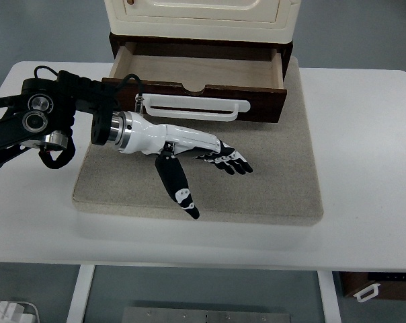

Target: Close the drawer under the combination cabinet

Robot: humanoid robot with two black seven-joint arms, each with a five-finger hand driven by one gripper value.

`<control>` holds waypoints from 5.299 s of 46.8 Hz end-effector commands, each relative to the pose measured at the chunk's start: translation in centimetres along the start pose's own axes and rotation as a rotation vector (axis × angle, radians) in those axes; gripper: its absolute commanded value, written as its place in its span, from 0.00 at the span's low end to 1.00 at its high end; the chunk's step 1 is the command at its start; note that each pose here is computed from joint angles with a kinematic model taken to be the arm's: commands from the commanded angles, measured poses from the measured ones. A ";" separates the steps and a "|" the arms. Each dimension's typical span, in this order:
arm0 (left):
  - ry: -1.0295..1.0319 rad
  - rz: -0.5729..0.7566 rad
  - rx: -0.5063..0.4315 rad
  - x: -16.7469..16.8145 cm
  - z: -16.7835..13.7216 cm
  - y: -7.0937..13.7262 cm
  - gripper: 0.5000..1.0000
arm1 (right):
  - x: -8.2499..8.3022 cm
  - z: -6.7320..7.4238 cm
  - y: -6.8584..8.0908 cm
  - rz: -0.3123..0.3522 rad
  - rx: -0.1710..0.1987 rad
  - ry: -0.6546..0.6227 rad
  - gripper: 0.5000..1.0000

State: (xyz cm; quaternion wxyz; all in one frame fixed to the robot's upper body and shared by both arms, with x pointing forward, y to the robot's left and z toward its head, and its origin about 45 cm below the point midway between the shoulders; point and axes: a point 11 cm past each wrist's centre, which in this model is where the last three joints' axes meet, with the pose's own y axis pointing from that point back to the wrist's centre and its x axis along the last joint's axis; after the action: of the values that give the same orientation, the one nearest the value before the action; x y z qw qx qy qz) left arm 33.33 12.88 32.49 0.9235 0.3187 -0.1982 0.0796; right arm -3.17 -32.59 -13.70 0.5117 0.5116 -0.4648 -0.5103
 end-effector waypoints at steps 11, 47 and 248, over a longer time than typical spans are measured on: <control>0.025 0.041 0.104 1.7 -2.4 0.3 1.00 | 0.0 0.0 0.0 0.000 0.000 0.000 0.90; 0.010 0.174 0.232 6.1 -5.4 1.5 1.00 | 0.0 0.0 0.0 -0.001 0.000 0.000 0.90; 0.747 1.178 -0.990 26.2 -4.8 32.8 1.00 | 0.0 0.0 0.0 -0.001 0.001 -0.002 0.90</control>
State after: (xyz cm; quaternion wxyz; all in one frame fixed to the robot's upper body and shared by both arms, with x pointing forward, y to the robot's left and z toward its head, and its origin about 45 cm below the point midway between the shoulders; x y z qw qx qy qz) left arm 49.11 40.68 59.51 0.7894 -0.3193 -0.0483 0.5221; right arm -3.16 -32.59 -13.70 0.5111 0.5112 -0.4654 -0.5107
